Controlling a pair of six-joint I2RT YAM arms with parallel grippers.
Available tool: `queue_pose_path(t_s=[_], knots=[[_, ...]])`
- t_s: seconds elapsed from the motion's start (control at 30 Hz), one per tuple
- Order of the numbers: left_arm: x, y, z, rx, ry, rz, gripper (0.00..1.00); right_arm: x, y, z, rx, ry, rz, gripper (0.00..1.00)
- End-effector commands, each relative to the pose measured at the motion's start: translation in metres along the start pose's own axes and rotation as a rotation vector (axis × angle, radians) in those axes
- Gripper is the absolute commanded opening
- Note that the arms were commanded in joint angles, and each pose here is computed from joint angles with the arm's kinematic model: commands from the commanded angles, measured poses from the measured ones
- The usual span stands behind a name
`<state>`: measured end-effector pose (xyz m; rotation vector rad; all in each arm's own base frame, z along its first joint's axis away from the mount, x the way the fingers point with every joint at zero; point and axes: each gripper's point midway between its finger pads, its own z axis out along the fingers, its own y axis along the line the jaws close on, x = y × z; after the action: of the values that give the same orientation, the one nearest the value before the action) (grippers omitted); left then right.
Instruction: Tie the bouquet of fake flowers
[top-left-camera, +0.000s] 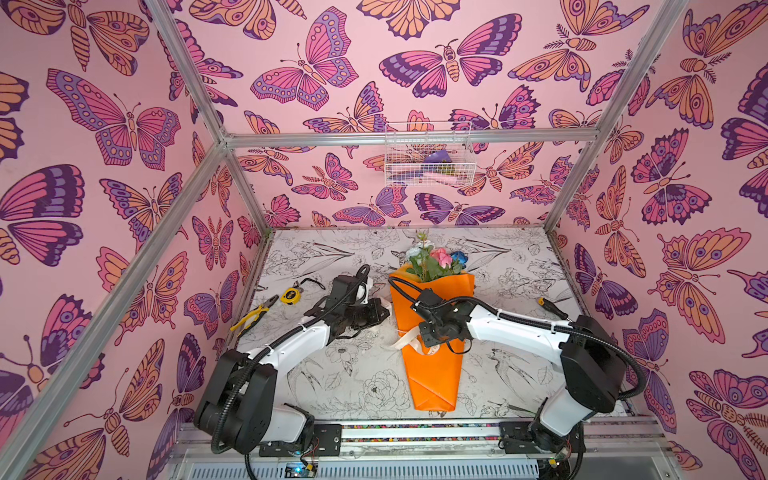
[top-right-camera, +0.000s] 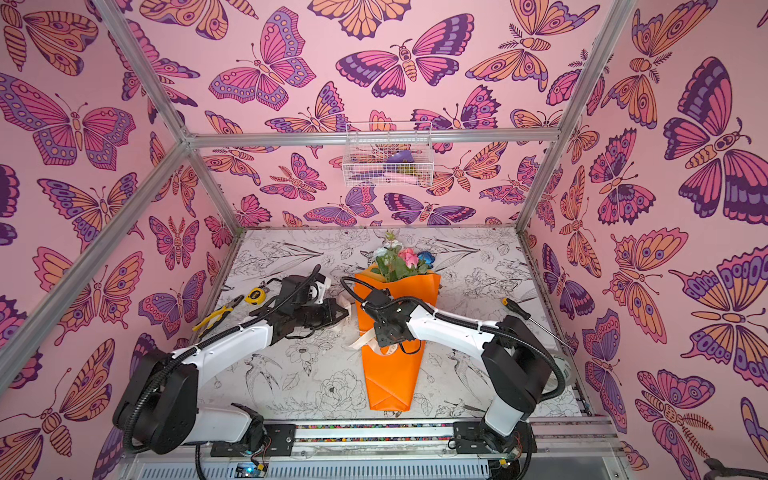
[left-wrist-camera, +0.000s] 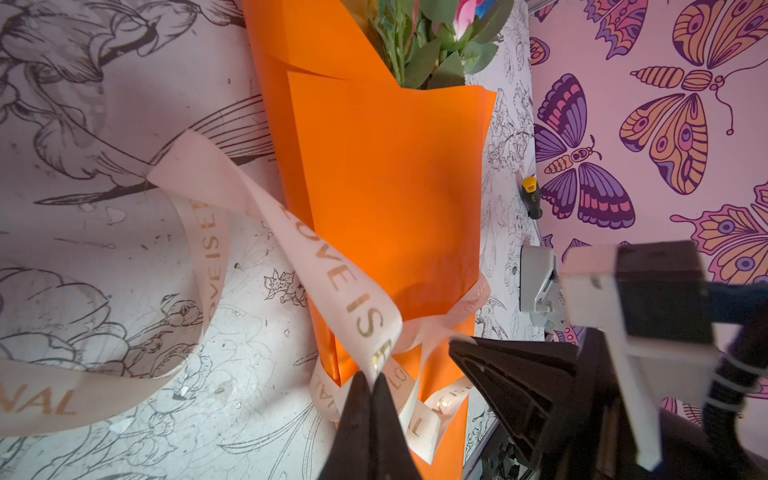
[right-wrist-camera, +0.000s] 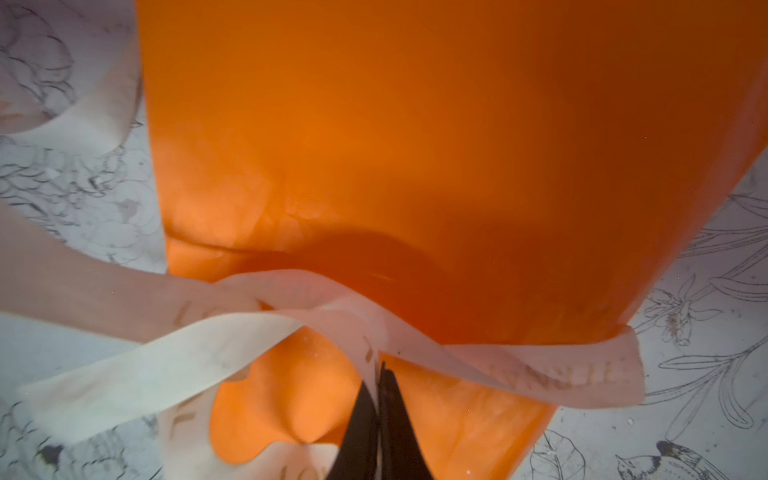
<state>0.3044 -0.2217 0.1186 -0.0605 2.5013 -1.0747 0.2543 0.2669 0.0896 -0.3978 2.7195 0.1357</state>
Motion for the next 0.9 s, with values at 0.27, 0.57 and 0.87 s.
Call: queue_pose_path(t_s=[0.27,0.57,0.87], knots=[[0.003,-0.015,0.009,0.050,0.011,0.021,0.00,-0.062,0.059,-0.139,-0.288,-0.290,-0.173,0.00],[0.009,-0.020,0.018,0.067,0.034,0.018,0.00,-0.099,0.069,-0.218,-0.382,-0.491,-0.239,0.00],[0.016,-0.028,0.031,0.099,0.066,0.022,0.00,-0.120,0.089,-0.252,-0.477,-0.568,-0.269,0.00]])
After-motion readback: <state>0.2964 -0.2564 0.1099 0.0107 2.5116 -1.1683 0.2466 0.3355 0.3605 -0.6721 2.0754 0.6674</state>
